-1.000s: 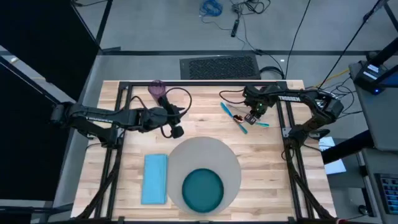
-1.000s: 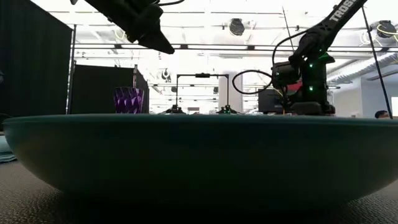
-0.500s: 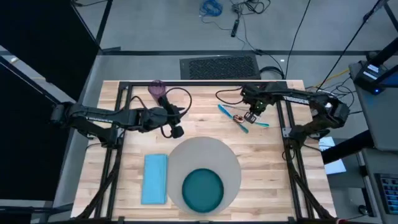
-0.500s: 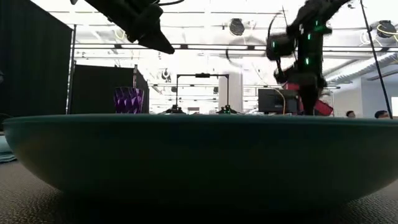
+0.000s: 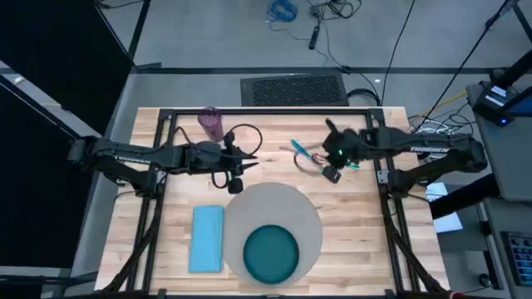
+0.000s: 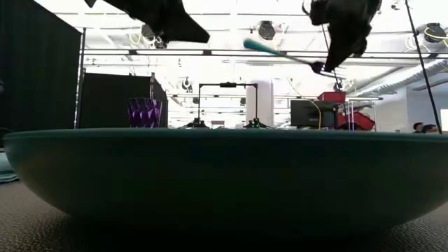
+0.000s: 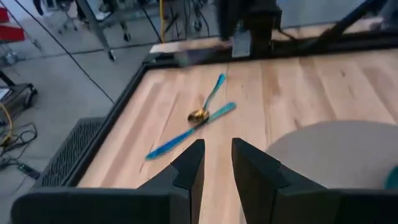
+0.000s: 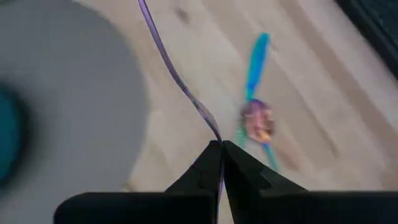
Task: Set table place
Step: Put the blue fork on top of the blue table napkin
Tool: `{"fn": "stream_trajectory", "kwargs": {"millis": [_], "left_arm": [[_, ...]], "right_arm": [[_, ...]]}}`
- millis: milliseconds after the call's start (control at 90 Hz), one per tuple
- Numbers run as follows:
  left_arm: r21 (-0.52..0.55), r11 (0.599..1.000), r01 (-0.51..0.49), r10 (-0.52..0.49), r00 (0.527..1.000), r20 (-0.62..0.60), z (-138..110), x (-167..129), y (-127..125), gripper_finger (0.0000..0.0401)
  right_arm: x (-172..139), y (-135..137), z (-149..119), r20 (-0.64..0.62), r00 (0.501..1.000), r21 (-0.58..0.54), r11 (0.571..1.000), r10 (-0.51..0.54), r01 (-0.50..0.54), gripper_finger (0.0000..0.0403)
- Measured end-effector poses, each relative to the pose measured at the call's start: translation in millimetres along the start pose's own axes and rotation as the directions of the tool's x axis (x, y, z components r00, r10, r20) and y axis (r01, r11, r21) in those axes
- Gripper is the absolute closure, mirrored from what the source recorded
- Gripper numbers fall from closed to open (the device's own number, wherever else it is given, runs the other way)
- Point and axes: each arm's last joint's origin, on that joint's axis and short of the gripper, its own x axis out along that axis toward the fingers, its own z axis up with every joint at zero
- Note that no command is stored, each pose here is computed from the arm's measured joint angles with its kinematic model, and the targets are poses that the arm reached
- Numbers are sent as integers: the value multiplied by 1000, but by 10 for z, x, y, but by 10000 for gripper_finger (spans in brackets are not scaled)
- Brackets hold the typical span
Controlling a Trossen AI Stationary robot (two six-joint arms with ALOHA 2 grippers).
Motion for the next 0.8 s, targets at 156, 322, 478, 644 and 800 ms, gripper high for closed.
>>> {"fn": "stream_trajectory", "kwargs": {"millis": [156, 322, 478, 644, 800], "left_arm": [[1, 1000, 10, -10, 1000, 3, 2, -1, -8, 334], [-2, 994, 113, -113, 993, 39, 29, 5, -86, 334], [-3, 981, 194, -194, 981, 22, -17, 136, -213, 334], [-1, 959, 285, -285, 958, -32, -88, 291, -331, 334], [-6, 949, 316, -316, 945, -86, -154, 390, -380, 334]], "right_arm": [[12, 205, -102, -52, 997, -20, 998, 51, -53, 403], [128, 344, -103, -74, 996, -39, 998, 53, -56, 403], [388, 486, -33, -107, 992, -105, 991, 70, -81, 403], [631, 578, -32, -189, 979, -137, 986, 71, -98, 403], [769, 636, -23, -214, 974, -146, 983, 80, -113, 403]]}}
